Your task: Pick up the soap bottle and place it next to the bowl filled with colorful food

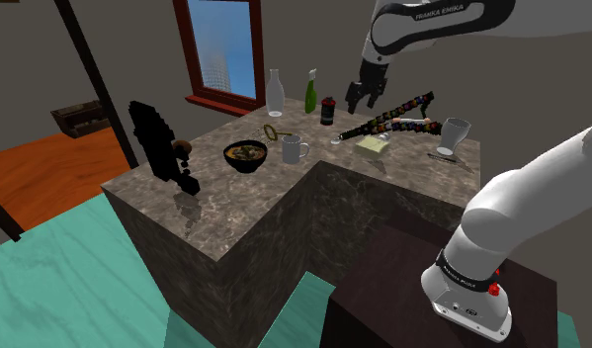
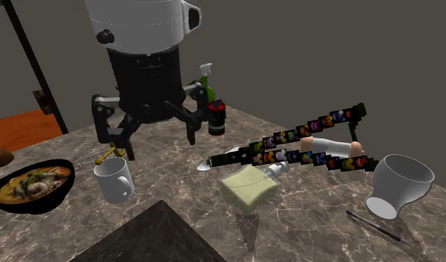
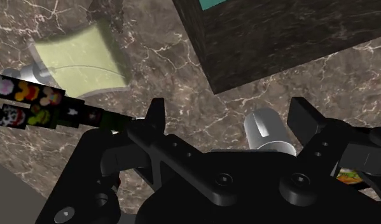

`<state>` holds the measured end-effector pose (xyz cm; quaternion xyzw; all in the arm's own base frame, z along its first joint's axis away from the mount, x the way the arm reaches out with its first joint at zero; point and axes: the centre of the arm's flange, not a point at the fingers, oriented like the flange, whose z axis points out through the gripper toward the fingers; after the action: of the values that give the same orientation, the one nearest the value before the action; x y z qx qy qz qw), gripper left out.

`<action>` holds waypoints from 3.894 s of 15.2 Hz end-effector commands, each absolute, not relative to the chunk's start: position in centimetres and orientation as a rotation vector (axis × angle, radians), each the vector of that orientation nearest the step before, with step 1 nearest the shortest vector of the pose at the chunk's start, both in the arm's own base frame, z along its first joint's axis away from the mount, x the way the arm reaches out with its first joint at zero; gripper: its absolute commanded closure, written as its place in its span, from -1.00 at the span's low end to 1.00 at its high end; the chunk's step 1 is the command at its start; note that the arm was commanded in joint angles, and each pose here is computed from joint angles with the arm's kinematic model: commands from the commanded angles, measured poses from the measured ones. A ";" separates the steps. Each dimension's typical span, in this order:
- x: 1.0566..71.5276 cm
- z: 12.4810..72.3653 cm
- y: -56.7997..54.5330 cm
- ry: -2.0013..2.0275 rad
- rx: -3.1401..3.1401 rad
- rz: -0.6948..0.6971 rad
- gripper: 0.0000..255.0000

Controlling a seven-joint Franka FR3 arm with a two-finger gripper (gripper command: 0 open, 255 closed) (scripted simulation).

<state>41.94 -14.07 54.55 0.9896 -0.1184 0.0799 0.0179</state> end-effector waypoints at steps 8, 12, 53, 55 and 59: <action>45.8 49.3 -24.4 -0.738 3.038 0.228 -1.00; 46.6 46.8 -29.1 -0.901 3.009 0.217 -1.00; 44.9 30.0 -49.6 -1.617 2.765 0.159 1.00; 44.9 30.0 -49.6 -1.618 2.765 0.159 1.00; 44.9 31.6 -49.5 -1.618 2.765 0.159 1.00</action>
<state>44.93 -49.47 30.95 0.8616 -0.5042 0.0487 -0.0330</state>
